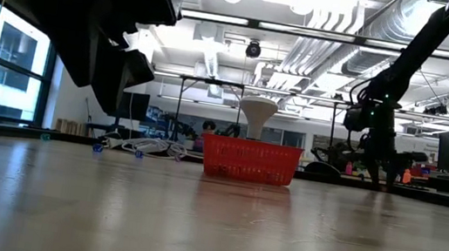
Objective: Pick & Place Dice
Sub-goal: Put the orange dice into the bin
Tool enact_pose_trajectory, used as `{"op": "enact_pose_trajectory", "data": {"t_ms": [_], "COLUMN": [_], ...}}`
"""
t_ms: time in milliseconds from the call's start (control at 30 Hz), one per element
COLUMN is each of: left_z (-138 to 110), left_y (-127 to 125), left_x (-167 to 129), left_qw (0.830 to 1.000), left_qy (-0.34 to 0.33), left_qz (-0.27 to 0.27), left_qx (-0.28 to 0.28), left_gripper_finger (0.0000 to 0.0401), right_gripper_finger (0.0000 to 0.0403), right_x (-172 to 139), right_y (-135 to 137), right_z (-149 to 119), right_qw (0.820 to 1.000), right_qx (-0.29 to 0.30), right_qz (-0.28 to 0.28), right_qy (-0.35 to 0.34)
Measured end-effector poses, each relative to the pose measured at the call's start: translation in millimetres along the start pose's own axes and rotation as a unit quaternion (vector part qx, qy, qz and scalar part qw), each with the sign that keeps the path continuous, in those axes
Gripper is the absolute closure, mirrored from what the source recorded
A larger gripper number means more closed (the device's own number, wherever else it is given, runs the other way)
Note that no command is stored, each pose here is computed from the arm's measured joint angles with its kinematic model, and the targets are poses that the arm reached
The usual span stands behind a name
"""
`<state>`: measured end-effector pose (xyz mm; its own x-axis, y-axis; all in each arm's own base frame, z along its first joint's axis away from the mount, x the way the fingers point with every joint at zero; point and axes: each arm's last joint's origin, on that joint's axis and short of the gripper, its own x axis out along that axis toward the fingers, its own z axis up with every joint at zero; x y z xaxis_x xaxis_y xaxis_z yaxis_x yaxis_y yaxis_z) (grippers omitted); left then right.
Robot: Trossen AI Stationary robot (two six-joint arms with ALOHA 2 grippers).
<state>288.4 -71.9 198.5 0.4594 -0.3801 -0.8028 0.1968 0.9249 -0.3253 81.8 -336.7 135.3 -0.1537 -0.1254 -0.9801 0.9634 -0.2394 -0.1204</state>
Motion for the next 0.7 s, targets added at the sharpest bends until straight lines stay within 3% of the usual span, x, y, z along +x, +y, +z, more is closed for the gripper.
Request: {"op": "enact_pose_trajectory", "data": {"t_ms": [233, 467, 700], "left_z": [0.0, 0.0, 0.0], "left_y": [-0.9, -1.2, -1.6], "left_x": [0.2, 0.2, 0.2], "left_qw": [1.000, 1.000, 1.000], "left_qy": [0.000, 0.000, 0.002], "left_qz": [-0.002, -0.005, -0.012], "left_qx": [0.001, 0.000, 0.000], "left_gripper_finger": [0.0212, 0.0212, 0.0212], "right_gripper_finger": [0.0376, 0.0375, 0.0376], "right_x": [-0.7, -4.9, -19.7], "right_y": [4.6, 21.4, 47.4], "right_z": [-0.7, -7.1, -21.9], "right_qw": [1.000, 0.998, 0.992], "right_qx": [-0.015, -0.062, -0.116], "right_qz": [0.009, 0.010, 0.041], "right_qy": [-0.005, -0.018, 0.017]}}
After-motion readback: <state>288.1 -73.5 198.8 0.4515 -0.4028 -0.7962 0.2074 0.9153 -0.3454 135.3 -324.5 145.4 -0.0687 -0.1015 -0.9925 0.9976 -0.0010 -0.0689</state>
